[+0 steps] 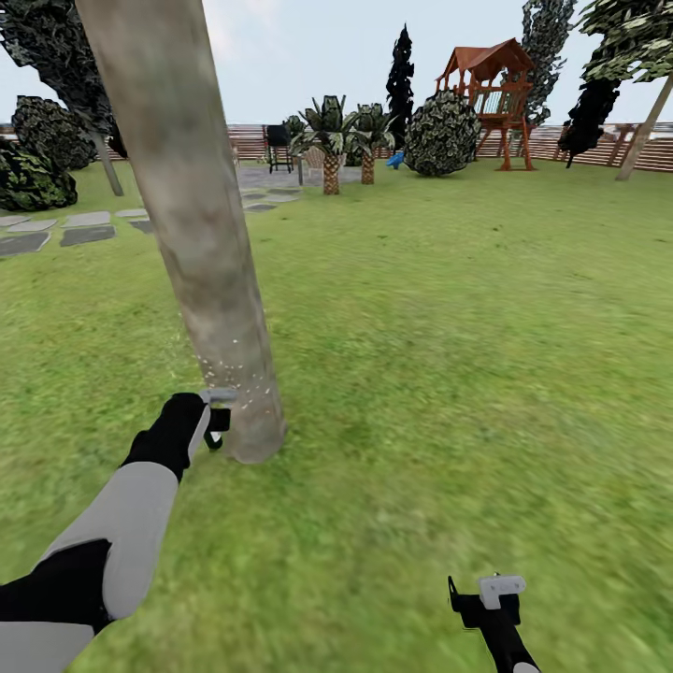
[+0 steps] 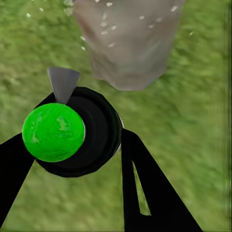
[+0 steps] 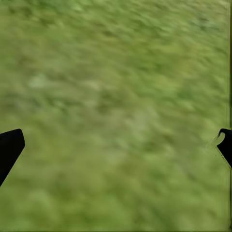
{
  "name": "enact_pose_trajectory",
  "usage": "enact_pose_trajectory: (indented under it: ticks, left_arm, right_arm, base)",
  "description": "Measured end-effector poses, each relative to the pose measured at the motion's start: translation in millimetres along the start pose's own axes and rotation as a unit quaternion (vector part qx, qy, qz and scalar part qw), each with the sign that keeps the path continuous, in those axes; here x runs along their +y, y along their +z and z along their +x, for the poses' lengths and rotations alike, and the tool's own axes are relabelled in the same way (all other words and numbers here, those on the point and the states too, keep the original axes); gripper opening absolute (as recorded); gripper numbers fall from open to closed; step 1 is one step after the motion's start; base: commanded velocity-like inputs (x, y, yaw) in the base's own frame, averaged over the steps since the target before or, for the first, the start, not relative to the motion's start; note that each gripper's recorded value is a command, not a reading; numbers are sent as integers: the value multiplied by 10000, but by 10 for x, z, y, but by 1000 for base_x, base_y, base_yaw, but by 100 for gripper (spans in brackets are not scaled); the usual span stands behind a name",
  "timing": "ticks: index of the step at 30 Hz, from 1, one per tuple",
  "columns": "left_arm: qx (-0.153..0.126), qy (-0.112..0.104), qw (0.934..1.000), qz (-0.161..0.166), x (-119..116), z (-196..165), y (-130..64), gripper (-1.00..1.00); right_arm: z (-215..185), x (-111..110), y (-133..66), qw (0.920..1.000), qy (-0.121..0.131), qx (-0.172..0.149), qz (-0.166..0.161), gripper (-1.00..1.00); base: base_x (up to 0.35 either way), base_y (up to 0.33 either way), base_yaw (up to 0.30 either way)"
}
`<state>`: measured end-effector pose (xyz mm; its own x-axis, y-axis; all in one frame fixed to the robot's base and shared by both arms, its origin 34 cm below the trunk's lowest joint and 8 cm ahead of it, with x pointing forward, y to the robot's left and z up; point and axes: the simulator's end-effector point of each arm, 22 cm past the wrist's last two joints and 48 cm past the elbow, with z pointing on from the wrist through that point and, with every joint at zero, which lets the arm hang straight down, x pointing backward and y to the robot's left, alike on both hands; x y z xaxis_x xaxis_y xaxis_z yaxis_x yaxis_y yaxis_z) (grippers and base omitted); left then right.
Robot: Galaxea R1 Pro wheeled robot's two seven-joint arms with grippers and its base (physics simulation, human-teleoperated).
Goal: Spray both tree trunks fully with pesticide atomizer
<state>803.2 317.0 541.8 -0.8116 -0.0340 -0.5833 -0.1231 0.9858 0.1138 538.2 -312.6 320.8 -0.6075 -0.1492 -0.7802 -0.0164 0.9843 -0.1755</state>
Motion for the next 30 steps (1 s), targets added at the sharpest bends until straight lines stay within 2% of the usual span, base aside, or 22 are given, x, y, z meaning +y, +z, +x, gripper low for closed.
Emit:
enact_pose_trajectory:
  ticks: [3,8,21,30]
  left_arm:
    - [-91,-40,9999,-36,44,-112,-63,-100]
    - [42,-69,10000,-58,75,-72,-94,-100]
    - [62,-64,9999,-84,90,-35,-82,-100]
    - [46,-65,9999,-88,93,-41,-84,-100]
  right_arm:
    - [-1,0,0,10000,1,-1,1,100]
    - [2,1,1,10000,4,3,1,100]
    - [3,11,1,10000,-4,5,-10,100]
    - [2,12,0,10000,-4,3,-14,100]
  base:
    - [221,-199,0]
    - [123,-236,60]
    - [4,-274,270]
    - [137,-269,260]
